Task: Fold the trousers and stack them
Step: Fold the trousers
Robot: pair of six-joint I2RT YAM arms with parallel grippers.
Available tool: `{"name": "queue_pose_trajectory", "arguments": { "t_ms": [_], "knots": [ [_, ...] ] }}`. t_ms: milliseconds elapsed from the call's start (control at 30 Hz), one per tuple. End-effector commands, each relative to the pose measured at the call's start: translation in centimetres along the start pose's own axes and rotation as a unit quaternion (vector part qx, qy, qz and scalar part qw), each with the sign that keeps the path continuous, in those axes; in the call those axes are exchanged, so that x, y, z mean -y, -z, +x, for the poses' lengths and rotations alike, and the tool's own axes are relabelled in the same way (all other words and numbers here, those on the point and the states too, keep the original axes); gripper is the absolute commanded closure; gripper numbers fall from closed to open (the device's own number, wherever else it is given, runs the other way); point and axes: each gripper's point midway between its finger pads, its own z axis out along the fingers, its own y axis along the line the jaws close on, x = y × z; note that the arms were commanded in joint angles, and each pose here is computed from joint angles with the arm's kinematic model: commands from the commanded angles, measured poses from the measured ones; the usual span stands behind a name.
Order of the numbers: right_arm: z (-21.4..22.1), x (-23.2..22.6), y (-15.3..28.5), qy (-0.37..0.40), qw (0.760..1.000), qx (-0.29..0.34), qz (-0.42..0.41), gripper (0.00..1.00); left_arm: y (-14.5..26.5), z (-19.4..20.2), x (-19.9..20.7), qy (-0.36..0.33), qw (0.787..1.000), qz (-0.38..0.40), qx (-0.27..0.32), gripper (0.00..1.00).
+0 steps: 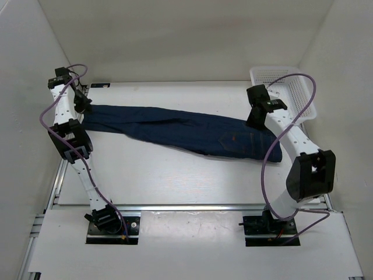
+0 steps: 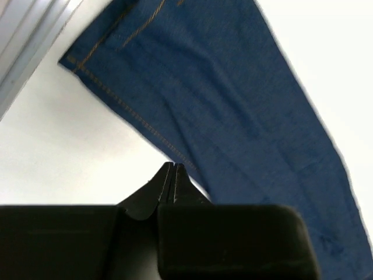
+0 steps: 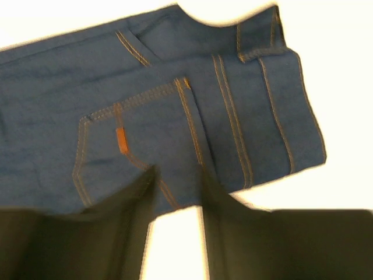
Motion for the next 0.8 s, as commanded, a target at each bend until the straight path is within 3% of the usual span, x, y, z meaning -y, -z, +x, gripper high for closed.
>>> {"name": "queue_pose_trajectory", "arguments": {
  "t_ms": [0, 67, 100, 133, 167, 233, 300, 333, 433, 767],
  "knots": [
    [1.0, 1.2, 1.5, -0.008, 1.0, 0.003, -0.004, 0.68, 2.9, 0.2, 0.0, -0.015, 1.0, 0.003, 0.02, 0.9],
    [2.6, 1.5, 1.5, -0.013, 1.0, -0.018, -0.007, 0.71, 1.9, 1.3, -0.3, -0.014, 1.0, 0.002, 0.003, 0.9],
    [2.8, 1.9, 1.7, -0.027, 0.999, -0.024, -0.014, 0.71, 1.4, 1.7, -0.4, -0.014, 1.0, 0.005, -0.003, 0.86],
    [3.5, 2.1, 1.7, -0.037, 0.998, -0.036, -0.021, 0.71, 1.5, 1.9, -0.2, -0.014, 1.0, 0.011, -0.005, 0.76],
    [4.0, 2.9, 1.3, -0.057, 0.997, -0.05, -0.021, 0.66, 1.3, 2.4, 0.0, -0.013, 1.0, 0.019, -0.015, 0.35],
    [6.5, 2.6, 0.7, -0.101, 0.988, -0.102, -0.059, 0.53, 0.3, 3.8, 0.4, -0.022, 0.999, 0.015, -0.034, 0.0],
    [7.3, 3.3, 0.1, -0.151, 0.976, -0.127, -0.09, 0.44, -0.3, 4.9, 0.4, -0.018, 0.999, 0.01, -0.049, 0.0],
    [9.4, 3.7, -0.5, -0.174, 0.968, -0.157, -0.094, 0.35, -1.2, 5.9, -0.2, -0.017, 0.998, 0.002, -0.063, 0.0],
    [10.3, 3.7, -0.3, -0.213, 0.952, -0.176, -0.133, 0.25, -1.9, 7.8, -1.1, -0.009, 0.997, -0.006, -0.079, 0.0],
    [12.8, 4.9, -2.3, -0.281, 0.926, -0.21, -0.144, 0.22, -4.5, 9.1, -0.2, -0.006, 0.996, -0.004, -0.093, 0.03]
  ]
}}
